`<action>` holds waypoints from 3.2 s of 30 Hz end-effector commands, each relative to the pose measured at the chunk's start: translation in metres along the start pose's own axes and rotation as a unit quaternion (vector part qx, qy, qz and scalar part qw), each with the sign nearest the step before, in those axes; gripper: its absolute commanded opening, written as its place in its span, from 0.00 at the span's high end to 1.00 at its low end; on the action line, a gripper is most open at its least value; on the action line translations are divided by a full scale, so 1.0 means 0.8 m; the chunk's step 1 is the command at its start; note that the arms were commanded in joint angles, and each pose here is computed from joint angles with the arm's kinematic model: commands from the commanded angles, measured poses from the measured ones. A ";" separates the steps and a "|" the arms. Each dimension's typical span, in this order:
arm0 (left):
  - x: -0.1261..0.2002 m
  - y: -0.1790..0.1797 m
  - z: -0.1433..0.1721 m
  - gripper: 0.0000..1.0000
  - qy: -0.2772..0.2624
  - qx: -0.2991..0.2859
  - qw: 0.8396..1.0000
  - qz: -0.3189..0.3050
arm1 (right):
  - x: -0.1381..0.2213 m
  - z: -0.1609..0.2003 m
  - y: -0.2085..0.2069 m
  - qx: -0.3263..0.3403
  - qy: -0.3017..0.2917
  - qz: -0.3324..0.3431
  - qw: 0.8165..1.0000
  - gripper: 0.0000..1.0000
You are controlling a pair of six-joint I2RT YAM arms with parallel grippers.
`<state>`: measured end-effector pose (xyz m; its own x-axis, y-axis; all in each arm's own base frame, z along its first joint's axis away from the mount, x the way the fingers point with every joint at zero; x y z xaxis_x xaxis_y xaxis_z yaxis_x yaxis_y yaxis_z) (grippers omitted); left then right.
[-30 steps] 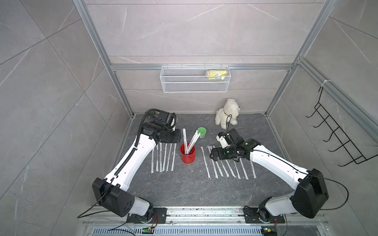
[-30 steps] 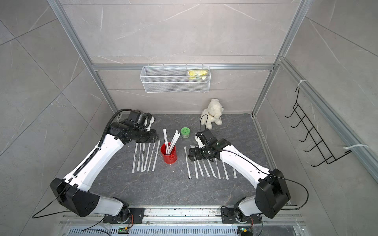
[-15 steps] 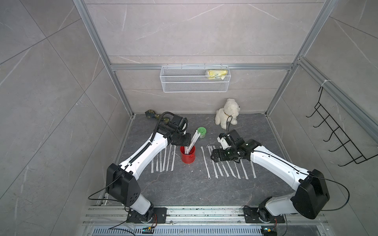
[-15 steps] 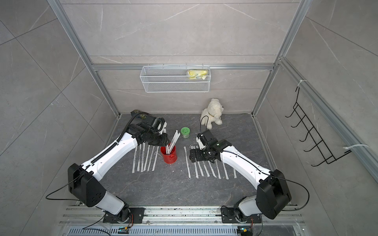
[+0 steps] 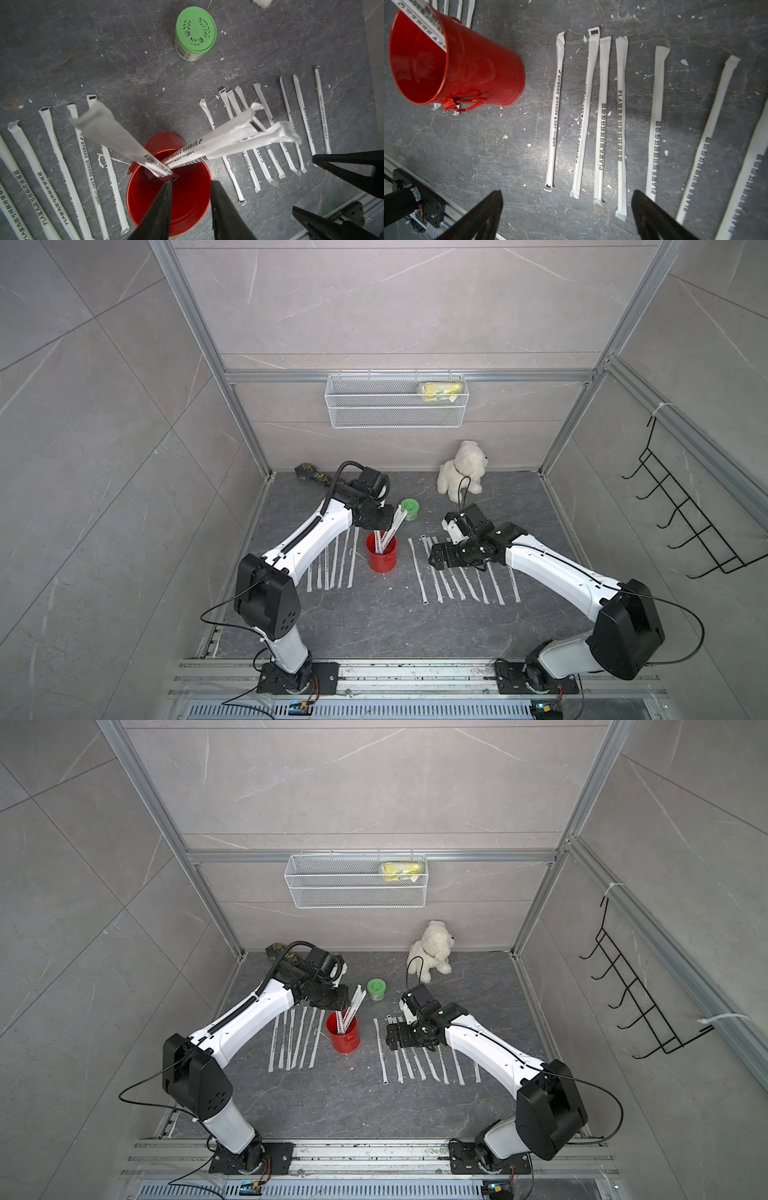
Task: Take the straws out of the storage container
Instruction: Pick up the straw from the container.
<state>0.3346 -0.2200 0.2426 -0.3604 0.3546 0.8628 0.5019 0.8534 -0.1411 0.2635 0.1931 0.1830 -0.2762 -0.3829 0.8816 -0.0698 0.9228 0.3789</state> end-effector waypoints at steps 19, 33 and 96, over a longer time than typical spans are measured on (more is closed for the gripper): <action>-0.014 0.001 -0.025 0.65 0.006 -0.032 0.999 -0.010 | -0.008 -0.001 -0.004 0.002 0.012 0.001 1.000 0.00; -0.018 -0.006 -0.027 0.65 0.012 -0.035 0.999 0.006 | -0.007 -0.002 -0.006 -0.001 0.011 0.002 1.000 0.00; -0.032 -0.009 -0.030 0.79 0.038 -0.049 0.998 -0.027 | -0.005 -0.002 -0.008 -0.002 0.011 -0.001 1.000 0.00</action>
<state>0.3591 -0.2443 0.2219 -0.3118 0.2798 0.9080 0.5466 0.8345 -0.0695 0.2677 0.1910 0.1739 -0.2505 -0.3790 0.8909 -0.0506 0.9241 0.3789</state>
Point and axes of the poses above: each gripper's point midway between its finger pads, its own x axis back along the fingers, its own y axis along the line the jaws close on, z = x × y, the point moved 6 cm from there along x, back along the fingers, and after that the axes turned 13 degrees about -x, right-handed, at the moved point
